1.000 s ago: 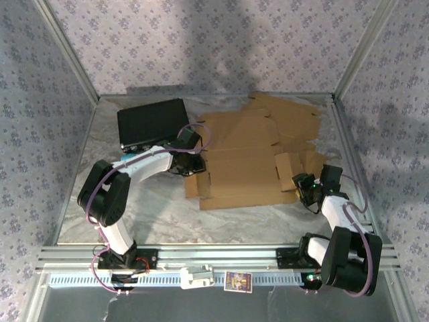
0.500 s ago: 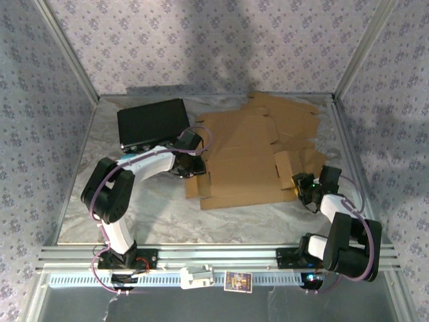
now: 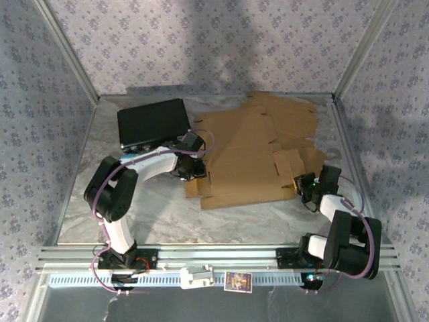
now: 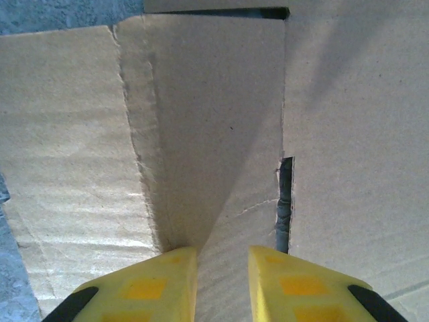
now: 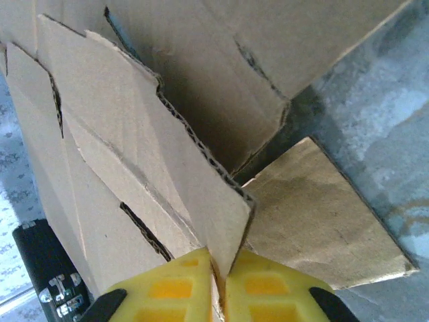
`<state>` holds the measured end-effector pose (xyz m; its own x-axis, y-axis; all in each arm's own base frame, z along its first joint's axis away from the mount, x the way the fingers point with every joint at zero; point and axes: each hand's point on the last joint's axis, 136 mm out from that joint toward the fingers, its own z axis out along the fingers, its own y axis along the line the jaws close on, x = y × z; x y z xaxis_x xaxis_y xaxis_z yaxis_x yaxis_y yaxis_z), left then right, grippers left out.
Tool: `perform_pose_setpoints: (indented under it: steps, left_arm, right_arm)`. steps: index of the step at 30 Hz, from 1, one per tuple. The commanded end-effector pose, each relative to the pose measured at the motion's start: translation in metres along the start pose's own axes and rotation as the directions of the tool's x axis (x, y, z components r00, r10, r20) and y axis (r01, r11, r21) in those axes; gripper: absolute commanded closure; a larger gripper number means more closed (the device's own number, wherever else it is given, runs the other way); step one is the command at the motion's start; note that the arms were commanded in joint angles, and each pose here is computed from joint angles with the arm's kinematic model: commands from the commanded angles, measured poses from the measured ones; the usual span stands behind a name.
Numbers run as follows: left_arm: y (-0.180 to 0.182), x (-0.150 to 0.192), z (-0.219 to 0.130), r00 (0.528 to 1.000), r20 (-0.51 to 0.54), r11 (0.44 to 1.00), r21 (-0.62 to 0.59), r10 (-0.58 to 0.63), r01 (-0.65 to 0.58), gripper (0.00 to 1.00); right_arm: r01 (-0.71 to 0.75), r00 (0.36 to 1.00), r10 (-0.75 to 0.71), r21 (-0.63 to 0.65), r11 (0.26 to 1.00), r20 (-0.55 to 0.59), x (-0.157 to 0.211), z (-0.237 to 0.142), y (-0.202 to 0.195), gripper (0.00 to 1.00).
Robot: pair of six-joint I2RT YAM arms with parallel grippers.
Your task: Fold the paper box
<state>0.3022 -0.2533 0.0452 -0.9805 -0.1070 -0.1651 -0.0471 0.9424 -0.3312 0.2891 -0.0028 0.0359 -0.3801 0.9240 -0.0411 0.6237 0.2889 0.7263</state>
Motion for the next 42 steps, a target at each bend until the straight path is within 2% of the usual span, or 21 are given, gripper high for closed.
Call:
perform_pose_setpoints:
  steps: [1,5,8,12,14,15,17,19,21,22,24,26,28,31,34,38,40,42]
  left_arm:
    - [-0.014,-0.009,-0.021,0.997,0.050,0.998,0.020,0.053,-0.054,0.70]
    - [-0.027,-0.015,-0.050,0.975,0.143,0.985,0.004,0.168,-0.170,0.55]
    - [-0.046,-0.012,-0.078,0.905,0.237,0.934,-0.042,0.354,-0.354,0.50]
    - [-0.050,0.004,-0.096,0.762,0.304,0.819,-0.144,0.571,-0.556,0.45]
    - [-0.039,0.008,-0.101,0.739,0.318,0.803,-0.175,0.594,-0.570,0.42]
    - [-0.029,0.007,-0.104,0.748,0.322,0.814,-0.203,0.580,-0.544,0.39]
    - [-0.006,0.003,-0.112,0.821,0.316,0.879,-0.218,0.476,-0.425,0.30]
    - [0.016,-0.001,-0.119,0.921,0.292,0.962,-0.157,0.259,-0.221,0.22]
    - [0.023,0.004,-0.120,0.969,0.245,0.999,-0.044,0.038,-0.028,0.21]
    - [0.021,0.004,-0.123,0.970,0.238,0.998,0.016,-0.059,0.057,0.21]
    - [0.013,-0.002,-0.130,0.939,0.253,0.971,0.124,-0.232,0.206,0.13]
    - [0.003,-0.008,-0.133,0.885,0.238,0.908,0.233,-0.401,0.348,0.05]
    - [-0.005,-0.010,-0.128,0.820,0.167,0.819,0.306,-0.548,0.485,0.03]
    - [-0.015,-0.002,-0.113,0.720,0.023,0.685,0.331,-0.694,0.649,0.04]
    - [-0.018,0.002,-0.102,0.635,-0.050,0.582,0.349,-0.771,0.734,0.06]
    - [-0.017,-0.010,-0.088,0.535,-0.075,0.465,0.405,-0.842,0.788,0.10]
    - [-0.022,-0.024,-0.081,0.507,-0.076,0.423,0.454,-0.858,0.784,0.13]
    - [-0.025,-0.036,-0.077,0.500,-0.061,0.415,0.476,-0.864,0.775,0.16]
  right_arm:
    - [-0.021,0.999,0.021,0.004,1.000,0.027,-0.004,-0.005,0.010,1.00]
    - [-0.056,0.997,0.054,0.020,0.998,0.053,-0.007,-0.019,0.030,1.00]
    - [-0.063,0.996,0.059,0.055,0.997,0.068,-0.008,-0.033,0.048,1.00]
    - [-0.110,0.992,0.105,0.081,0.991,0.066,-0.011,-0.045,0.064,1.00]
    - [-0.129,0.991,0.126,0.084,0.988,0.046,-0.010,-0.045,0.072,1.00]
    - [-0.138,0.990,0.135,0.087,0.987,0.036,-0.010,-0.046,0.077,1.00]
    - [-0.145,0.989,0.143,0.096,0.985,0.026,-0.011,-0.046,0.084,1.00]
    - [-0.150,0.989,0.148,0.092,0.984,0.024,-0.012,-0.048,0.091,1.00]
    - [-0.160,0.987,0.159,0.087,0.983,0.019,-0.012,-0.048,0.095,1.00]
    - [-0.163,0.987,0.162,0.086,0.983,0.017,-0.012,-0.048,0.097,1.00]
    - [-0.166,0.986,0.166,0.087,0.982,0.011,-0.012,-0.049,0.099,1.00]
    - [-0.165,0.986,0.166,0.090,0.982,0.004,-0.011,-0.048,0.100,1.00]
    - [-0.169,0.985,0.170,0.088,0.982,0.001,-0.010,-0.048,0.101,1.00]
    - [-0.175,0.984,0.177,0.091,0.980,-0.005,-0.010,-0.047,0.100,1.00]
    - [-0.183,0.983,0.185,0.086,0.979,-0.014,-0.010,-0.045,0.102,1.00]
    - [-0.193,0.980,0.196,0.084,0.978,-0.029,-0.008,-0.043,0.104,1.00]
    - [-0.196,0.979,0.199,0.085,0.977,-0.033,-0.008,-0.043,0.104,1.00]
    - [-0.200,0.978,0.203,0.086,0.976,-0.039,-0.007,-0.043,0.104,1.00]
